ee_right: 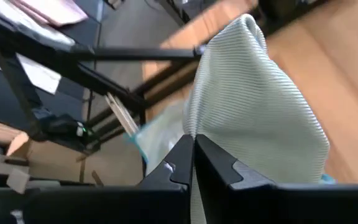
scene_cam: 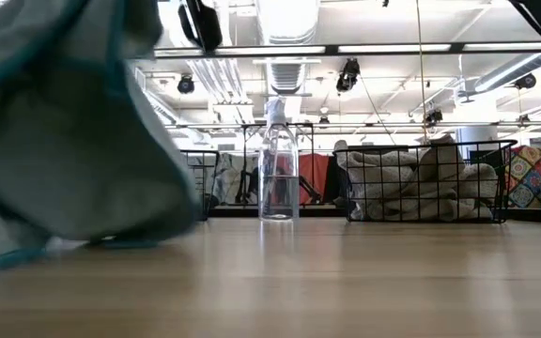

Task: Sort microfiber towel by color & place in baskets
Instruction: Put the blue microfiber towel into the left black wire basket

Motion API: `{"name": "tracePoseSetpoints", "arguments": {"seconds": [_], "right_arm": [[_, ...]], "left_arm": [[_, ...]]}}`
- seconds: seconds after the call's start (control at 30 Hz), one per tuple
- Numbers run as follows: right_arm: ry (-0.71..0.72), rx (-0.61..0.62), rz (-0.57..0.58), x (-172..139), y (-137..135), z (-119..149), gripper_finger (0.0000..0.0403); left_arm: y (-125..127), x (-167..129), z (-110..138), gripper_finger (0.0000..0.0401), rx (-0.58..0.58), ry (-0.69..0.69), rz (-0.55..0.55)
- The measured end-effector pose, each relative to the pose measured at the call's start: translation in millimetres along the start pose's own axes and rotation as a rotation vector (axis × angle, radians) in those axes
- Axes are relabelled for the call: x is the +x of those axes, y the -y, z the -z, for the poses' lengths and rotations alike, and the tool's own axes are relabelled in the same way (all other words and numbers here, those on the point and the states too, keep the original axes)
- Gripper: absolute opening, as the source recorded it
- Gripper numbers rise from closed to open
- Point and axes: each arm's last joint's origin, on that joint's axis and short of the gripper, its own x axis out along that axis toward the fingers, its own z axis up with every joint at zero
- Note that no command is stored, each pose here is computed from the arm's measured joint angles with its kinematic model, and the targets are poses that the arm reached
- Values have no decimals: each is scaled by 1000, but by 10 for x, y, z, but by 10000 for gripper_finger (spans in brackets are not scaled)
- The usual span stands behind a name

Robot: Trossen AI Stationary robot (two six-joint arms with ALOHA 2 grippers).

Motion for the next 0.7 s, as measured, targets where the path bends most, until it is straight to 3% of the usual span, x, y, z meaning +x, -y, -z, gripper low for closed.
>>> {"name": "tracePoseSetpoints", "arguments": {"seconds": [0.5,0.7], "right_arm": [[240,-63,41,-415,215,-716,8],[426,-106,21,-706,311,-1115,8]], "left_arm": [[-5,-307,37,113,1,60,14],[-10,-418,64,113,1,76,17]]}}
